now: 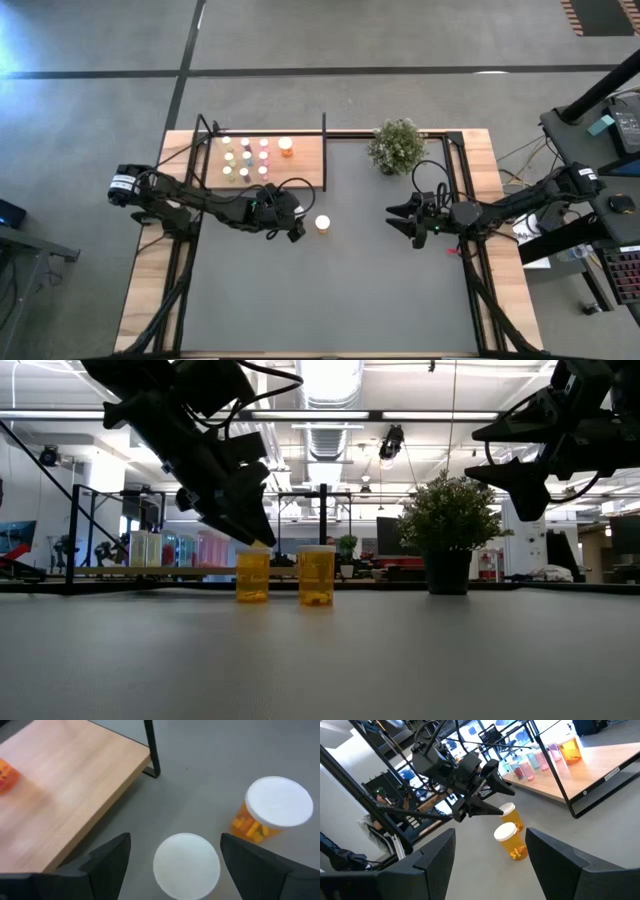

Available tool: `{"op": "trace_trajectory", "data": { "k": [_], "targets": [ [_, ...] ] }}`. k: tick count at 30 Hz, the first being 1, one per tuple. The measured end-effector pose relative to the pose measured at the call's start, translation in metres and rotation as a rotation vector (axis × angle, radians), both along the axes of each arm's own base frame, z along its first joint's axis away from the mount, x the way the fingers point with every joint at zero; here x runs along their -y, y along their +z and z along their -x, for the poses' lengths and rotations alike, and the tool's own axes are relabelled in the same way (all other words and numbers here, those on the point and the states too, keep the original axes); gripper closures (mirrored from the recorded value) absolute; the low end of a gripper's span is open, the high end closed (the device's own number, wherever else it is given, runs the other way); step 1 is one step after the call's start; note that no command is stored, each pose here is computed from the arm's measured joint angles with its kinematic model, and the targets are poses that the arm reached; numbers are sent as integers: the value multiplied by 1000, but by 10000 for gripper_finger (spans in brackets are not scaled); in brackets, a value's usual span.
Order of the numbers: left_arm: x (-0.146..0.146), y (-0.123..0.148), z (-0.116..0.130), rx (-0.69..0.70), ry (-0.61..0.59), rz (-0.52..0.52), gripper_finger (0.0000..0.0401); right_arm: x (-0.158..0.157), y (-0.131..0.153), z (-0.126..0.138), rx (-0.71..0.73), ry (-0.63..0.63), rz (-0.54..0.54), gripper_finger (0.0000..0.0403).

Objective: Pick and place medicine bottles onto shelf by color
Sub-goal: Put the left orange pill bottle on the shelf aligned with the other orange pill bottle

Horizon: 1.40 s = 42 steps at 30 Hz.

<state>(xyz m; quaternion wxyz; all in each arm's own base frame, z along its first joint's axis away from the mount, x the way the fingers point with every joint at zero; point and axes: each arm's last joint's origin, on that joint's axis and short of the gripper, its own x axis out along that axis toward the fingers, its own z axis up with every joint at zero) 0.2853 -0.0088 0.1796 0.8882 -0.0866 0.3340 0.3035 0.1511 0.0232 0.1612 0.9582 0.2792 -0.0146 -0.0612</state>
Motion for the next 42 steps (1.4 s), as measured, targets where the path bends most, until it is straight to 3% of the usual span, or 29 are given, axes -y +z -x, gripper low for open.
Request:
{"op": "trace_trajectory", "data": {
  "k": [9, 19, 29, 42],
  "targets": [
    [-1, -1, 1, -5, 19, -21, 76, 0, 0, 0, 0, 0, 0, 172],
    [-2, -19, 13, 11, 68, 18, 74, 0, 0, 0, 0, 0, 0, 172],
    [-2, -22, 14, 13, 67, 23, 76, 0, 0, 0, 0, 0, 0, 172],
    [1, -29, 7, 20, 20, 81, 167, 0, 0, 0, 0, 0, 0, 172]
  ]
}}
